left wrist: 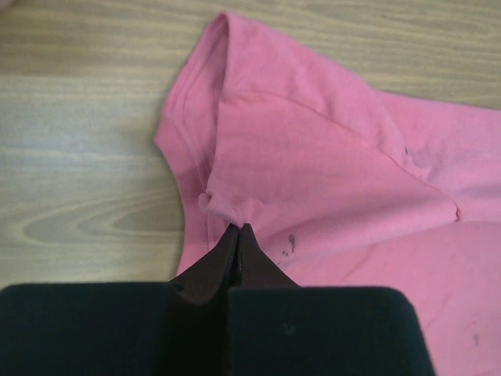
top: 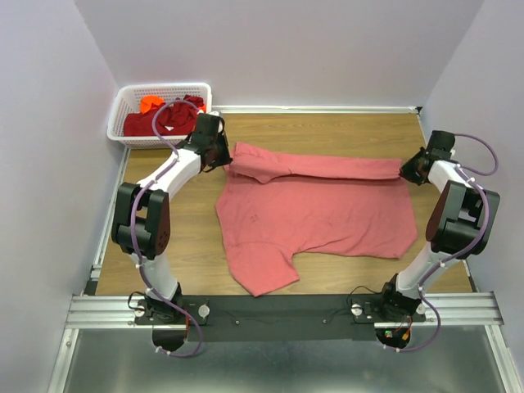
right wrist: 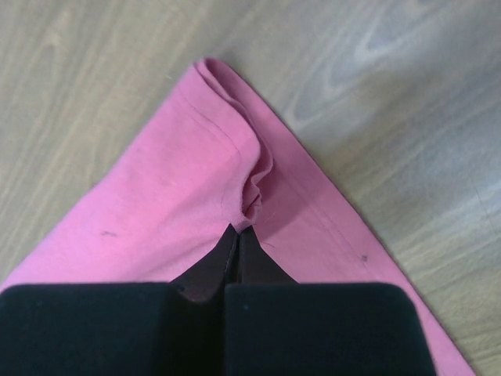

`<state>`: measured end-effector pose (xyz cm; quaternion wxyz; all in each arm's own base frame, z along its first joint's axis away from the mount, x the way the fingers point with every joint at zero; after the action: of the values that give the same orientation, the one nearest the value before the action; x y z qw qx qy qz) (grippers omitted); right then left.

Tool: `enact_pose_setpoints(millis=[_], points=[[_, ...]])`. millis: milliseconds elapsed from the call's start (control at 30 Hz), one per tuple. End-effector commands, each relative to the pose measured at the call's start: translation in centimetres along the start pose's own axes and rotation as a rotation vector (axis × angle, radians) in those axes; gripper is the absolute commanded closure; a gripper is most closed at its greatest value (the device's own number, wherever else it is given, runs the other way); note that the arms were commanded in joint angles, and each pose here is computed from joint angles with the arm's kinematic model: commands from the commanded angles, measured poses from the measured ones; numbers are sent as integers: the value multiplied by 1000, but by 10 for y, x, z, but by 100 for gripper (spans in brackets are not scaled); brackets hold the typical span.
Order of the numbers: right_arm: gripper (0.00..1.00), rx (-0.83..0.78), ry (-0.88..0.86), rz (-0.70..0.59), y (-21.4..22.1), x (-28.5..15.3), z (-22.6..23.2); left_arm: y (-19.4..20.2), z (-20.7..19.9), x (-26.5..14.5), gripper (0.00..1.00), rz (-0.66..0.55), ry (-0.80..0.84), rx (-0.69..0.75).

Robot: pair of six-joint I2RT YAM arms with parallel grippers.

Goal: Fold and stack the t-shirts
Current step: Fold the tshirt

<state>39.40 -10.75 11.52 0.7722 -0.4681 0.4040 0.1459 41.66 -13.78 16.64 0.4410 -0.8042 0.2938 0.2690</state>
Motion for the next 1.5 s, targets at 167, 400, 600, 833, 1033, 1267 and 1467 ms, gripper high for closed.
enact_pose_setpoints(millis=[167,400,600,833,1033,1267,1467], points=[[99,45,76,43,20,8,-14,35,11,6,100,82,34,-56],[98,43,141,67,32,14,-24,61,23,12,100,115,36,-108],[95,37,170,63,34,14,-28,74,24,8,100,133,48,-121],[95,33,166,61,31,17,-27,64,9,-8,100,95,94,-137],[95,31,158,51,25,17,-25,36,-8,-24,100,7,109,-144],[95,26,150,49,23,16,-24,50,-17,-39,100,51,133,-206],[95,26,148,56,25,18,-24,66,-26,-50,100,73,149,-266]])
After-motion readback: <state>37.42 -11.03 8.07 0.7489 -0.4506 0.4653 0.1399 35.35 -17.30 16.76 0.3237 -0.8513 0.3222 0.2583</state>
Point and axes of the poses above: each gripper's point midway between its finger pads, its own x axis out along the fingers, its own z axis along the line the jaws close on, y = z × x, the point moved 6 cm from there along -x, back along the fingers, and after that the axes turned 13 degrees about -x, right-handed, at the moved point
